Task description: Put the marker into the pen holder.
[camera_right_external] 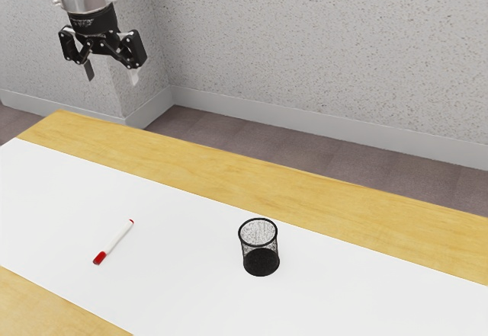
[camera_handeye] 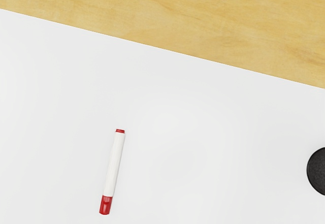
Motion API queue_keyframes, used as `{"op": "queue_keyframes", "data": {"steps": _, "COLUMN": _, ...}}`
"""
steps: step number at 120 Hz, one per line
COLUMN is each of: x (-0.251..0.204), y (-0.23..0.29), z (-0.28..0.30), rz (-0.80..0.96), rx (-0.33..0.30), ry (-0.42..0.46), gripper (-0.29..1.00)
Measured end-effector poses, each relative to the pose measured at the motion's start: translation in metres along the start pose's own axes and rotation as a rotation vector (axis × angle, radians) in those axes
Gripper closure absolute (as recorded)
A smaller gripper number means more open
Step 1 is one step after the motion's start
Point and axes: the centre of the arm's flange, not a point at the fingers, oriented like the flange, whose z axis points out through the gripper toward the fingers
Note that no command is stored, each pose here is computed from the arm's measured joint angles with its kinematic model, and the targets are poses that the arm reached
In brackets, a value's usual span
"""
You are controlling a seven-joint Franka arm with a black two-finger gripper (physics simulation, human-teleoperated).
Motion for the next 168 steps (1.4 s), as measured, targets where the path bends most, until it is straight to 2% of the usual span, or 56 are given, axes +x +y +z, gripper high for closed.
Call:
{"op": "queue_keyframes", "data": {"steps": 29, "x": -0.005, "y": -0.001, "z": 0.005, "rz": 0.001, "rx": 0.001, "ry": -0.011, "gripper": 0.0}}
{"op": "queue_keyframes", "data": {"steps": 45, "x": -0.009, "y": -0.026, "z": 0.097, "rz": -0.04, "rx": 0.04, "ry": -0.155, "gripper": 0.0}}
{"op": "queue_keyframes", "data": {"steps": 58, "x": -0.028, "y": -0.028, "z": 0.179, "rz": -0.036, "rx": 0.072, "ry": -0.291, "gripper": 0.0}}
{"op": "queue_keyframes", "data": {"steps": 69, "x": -0.041, "y": -0.03, "z": 0.231, "rz": -0.037, "rx": 0.088, "ry": -0.372, "gripper": 0.0}}
{"op": "queue_keyframes", "data": {"steps": 100, "x": -0.059, "y": -0.042, "z": 0.337, "rz": -0.051, "rx": 0.073, "ry": -0.556, "gripper": 0.0}}
{"op": "queue_keyframes", "data": {"steps": 124, "x": -0.049, "y": -0.063, "z": 0.4, "rz": -0.023, "rx": 0.036, "ry": -0.6, "gripper": 0.0}}
{"op": "queue_keyframes", "data": {"steps": 142, "x": -0.012, "y": -0.074, "z": 0.423, "rz": 0.018, "rx": 0.003, "ry": -0.577, "gripper": 0.0}}
{"op": "queue_keyframes", "data": {"steps": 168, "x": 0.009, "y": -0.082, "z": 0.442, "rz": 0.095, "rx": -0.037, "ry": -0.57, "gripper": 0.0}}
